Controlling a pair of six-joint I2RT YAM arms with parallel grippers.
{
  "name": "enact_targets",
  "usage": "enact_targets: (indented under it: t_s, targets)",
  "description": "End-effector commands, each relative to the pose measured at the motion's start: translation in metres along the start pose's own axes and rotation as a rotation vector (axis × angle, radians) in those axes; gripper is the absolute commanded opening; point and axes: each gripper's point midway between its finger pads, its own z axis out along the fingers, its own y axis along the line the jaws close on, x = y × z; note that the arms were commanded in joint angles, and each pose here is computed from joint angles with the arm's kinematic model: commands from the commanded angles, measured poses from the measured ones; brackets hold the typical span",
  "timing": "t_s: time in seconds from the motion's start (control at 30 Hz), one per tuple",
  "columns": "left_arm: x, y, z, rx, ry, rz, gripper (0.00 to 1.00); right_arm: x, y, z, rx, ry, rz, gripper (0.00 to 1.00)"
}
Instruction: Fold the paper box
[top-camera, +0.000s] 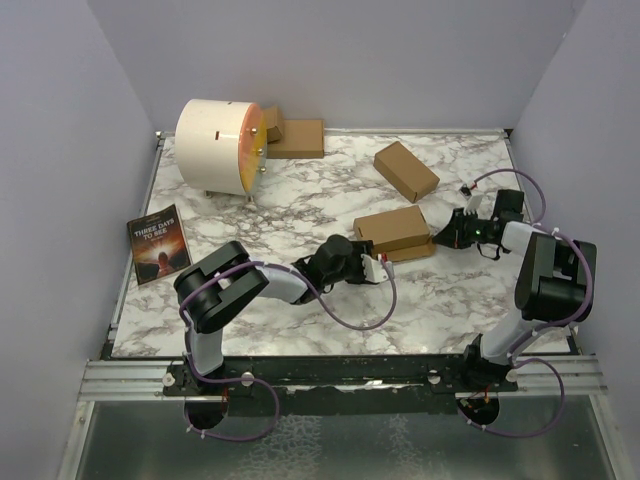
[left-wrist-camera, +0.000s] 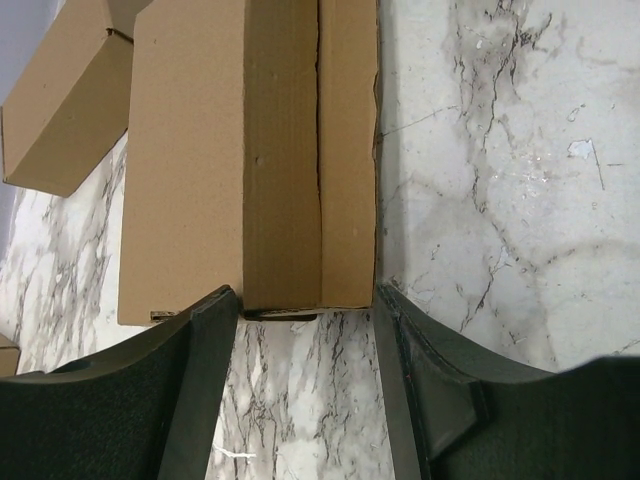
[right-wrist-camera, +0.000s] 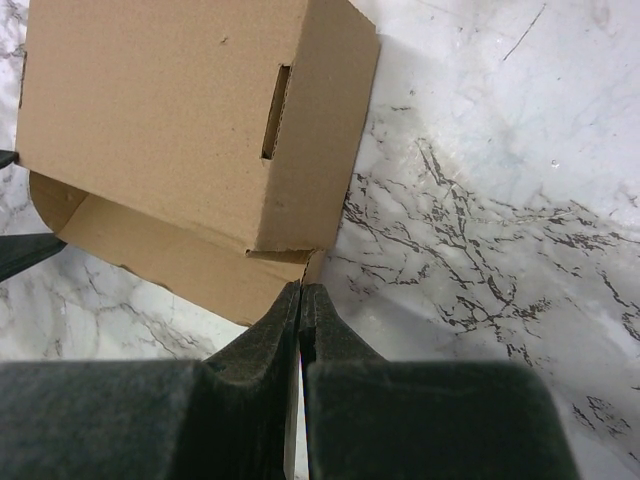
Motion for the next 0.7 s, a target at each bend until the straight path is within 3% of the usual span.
enact_targets:
  t_s: [0.0,0.67]
  targets:
    - [0.0033,-0.0077,0.0034,0.042,0.013,-0.054,0.58,-0.0094,-0.0041,-0.0057,0.032,-0.035,-0.087,0.01]
    - [0.0013,-0.0157,0.0024,0.053,0.049,-0.130,0.56,-0.0136,-0.0078,0.0009,0.038,-0.018,-0.127,0.01]
